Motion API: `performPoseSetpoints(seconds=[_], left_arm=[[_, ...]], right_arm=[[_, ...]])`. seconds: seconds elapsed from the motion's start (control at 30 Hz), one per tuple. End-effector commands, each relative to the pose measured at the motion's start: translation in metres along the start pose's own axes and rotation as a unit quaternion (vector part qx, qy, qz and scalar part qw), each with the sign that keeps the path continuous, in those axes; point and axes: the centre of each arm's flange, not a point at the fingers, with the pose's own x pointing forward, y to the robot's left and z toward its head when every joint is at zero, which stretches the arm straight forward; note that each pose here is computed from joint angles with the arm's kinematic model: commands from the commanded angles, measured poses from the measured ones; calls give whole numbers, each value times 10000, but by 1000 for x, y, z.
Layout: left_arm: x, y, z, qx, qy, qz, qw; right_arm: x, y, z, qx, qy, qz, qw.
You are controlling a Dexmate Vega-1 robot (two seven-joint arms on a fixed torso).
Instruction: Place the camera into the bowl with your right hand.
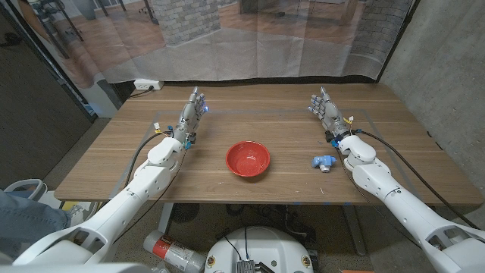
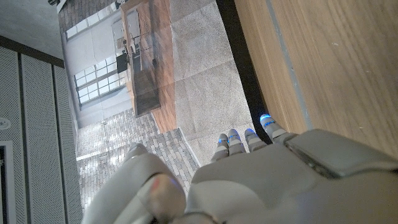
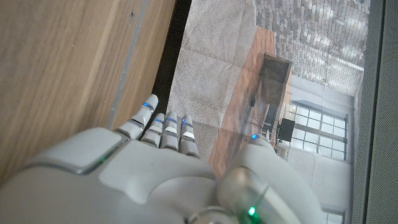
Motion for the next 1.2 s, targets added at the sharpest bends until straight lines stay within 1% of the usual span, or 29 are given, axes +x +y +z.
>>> performPoseSetpoints(seconds=[0.03, 0.4, 0.47, 0.67, 0.9, 1.0, 1.2], left_arm=[[-4, -10, 8, 63, -46, -51, 10000], [-6, -7, 8, 111, 15, -12, 9999], [-7, -7, 9, 122, 7, -8, 9999], [-7, -7, 11, 203, 55, 7, 9998], [-9, -7, 14, 209, 68, -10, 9998], [-9, -6, 15, 234, 74, 13, 9997], [-9, -5, 18, 257, 83, 27, 9996]], right_arm=[[-1, 0, 1, -63, 11, 94, 9999], [-1, 3, 6, -15, -103, 68, 9999], [-2, 4, 7, -21, -81, 47, 10000], [-7, 2, 8, -113, -70, -13, 9999], [-15, -1, 16, -208, -270, -14, 9994], [-17, -2, 19, -277, -307, 11, 9991], [-22, -3, 19, -238, -336, 31, 9991]])
